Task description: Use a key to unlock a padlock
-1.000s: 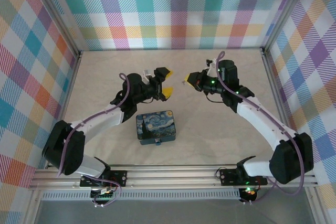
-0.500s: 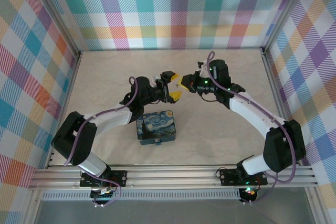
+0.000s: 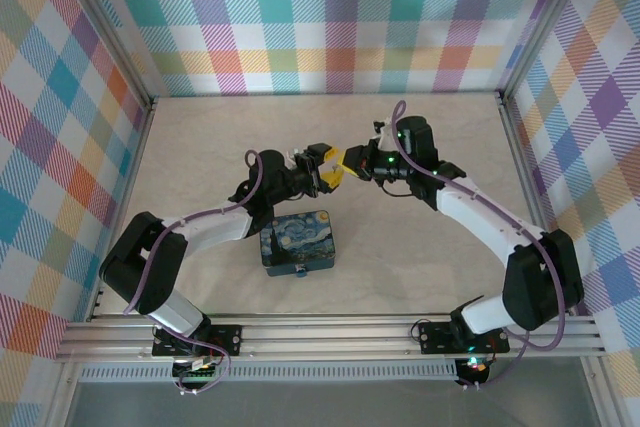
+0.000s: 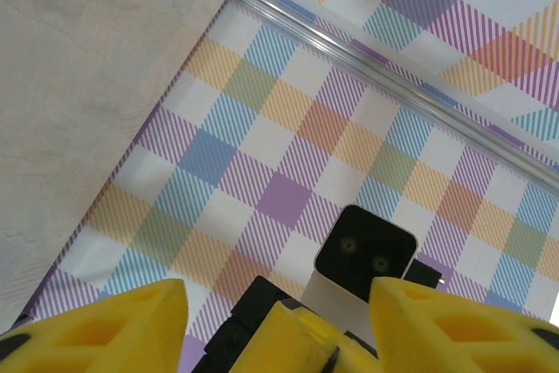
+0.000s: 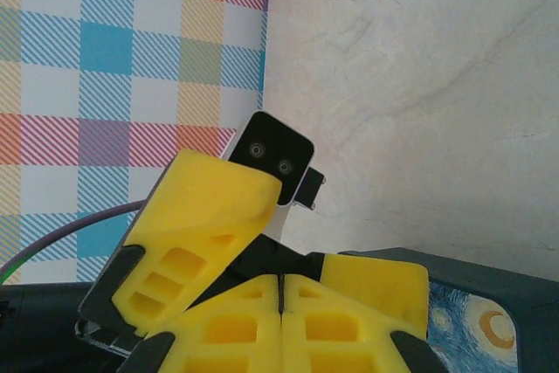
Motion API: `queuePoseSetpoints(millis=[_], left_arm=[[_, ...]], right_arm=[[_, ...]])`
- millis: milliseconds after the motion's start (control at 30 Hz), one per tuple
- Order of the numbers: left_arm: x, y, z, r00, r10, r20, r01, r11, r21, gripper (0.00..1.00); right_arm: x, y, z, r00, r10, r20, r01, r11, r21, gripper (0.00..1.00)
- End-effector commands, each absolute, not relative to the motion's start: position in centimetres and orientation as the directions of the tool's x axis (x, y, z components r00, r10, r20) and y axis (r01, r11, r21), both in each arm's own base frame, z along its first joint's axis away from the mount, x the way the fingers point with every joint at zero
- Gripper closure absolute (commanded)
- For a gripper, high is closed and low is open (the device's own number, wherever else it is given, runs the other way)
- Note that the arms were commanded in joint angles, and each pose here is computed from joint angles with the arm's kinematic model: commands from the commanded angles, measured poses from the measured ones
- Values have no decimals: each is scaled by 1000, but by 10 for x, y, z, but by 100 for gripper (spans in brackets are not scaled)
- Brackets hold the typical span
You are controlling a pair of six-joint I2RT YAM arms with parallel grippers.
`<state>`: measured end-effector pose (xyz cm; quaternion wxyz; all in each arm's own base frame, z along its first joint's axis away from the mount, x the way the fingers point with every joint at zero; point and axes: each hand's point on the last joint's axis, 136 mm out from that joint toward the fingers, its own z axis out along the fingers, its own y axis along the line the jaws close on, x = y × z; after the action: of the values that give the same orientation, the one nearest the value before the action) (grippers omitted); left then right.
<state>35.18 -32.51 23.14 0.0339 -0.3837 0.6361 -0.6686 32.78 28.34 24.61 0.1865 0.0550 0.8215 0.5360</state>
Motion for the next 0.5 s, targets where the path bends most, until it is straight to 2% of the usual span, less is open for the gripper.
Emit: queuePoseSetpoints(millis=[0,467], left_arm=[[349,-328,238,-715,-516,472,-425,-215,-879,50],[348,-327,236,-710,-525,469,-428,-206,-880,68]], right_arm=[[320,283,256,-919,276,-282,-152,412,898,100],[317,280,258,-914,279,-295,-158,423,892,100]])
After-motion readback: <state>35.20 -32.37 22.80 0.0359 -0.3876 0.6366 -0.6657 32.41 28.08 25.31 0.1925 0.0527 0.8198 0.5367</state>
